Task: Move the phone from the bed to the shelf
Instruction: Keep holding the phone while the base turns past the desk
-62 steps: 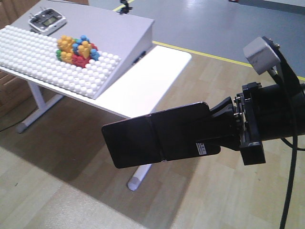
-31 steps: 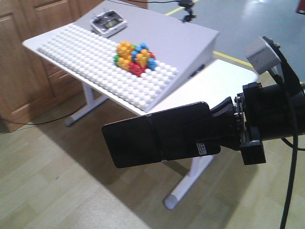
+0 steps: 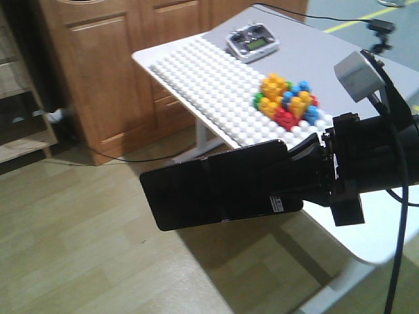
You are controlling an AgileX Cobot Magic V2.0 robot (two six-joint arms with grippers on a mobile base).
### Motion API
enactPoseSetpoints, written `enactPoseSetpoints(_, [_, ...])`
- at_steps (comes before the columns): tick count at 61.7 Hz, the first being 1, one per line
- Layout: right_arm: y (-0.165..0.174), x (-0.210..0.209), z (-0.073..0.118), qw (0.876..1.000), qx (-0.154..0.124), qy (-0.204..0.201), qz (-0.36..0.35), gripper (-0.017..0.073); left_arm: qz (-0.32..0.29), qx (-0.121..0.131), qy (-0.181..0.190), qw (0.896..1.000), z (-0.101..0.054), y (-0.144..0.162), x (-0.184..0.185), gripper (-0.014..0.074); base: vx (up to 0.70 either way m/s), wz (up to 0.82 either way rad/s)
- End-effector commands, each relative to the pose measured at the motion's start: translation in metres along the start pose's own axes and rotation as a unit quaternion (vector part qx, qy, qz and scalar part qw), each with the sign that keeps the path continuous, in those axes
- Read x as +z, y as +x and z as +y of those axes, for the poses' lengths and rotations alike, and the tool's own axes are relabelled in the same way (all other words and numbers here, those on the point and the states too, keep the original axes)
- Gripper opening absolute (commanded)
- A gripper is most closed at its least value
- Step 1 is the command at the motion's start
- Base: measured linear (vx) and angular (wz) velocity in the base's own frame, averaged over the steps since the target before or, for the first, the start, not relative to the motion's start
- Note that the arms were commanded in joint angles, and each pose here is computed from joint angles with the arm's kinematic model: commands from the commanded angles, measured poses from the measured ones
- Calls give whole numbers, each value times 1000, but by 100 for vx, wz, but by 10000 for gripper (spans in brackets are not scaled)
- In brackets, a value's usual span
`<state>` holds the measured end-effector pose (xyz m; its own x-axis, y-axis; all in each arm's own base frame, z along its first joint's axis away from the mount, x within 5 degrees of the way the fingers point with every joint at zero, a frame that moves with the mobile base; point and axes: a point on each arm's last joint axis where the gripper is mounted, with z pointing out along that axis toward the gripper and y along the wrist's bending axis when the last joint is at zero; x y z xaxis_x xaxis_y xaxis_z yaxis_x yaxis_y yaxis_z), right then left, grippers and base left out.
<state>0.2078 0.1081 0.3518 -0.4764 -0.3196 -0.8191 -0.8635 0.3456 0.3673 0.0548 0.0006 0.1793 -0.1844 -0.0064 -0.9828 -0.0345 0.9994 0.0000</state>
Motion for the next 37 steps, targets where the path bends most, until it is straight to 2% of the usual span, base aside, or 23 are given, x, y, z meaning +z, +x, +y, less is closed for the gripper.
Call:
enactPoseSetpoints(1, [-12,-8,18,999,-12,-39,-36,-1,-37,-6,-1,999,0,-6,0,1,21,51])
enactPoseSetpoints(37, [-12,-8,18,999,-12,-39,-36,-1,-37,-6,-1,999,0,-6,0,1,22,45])
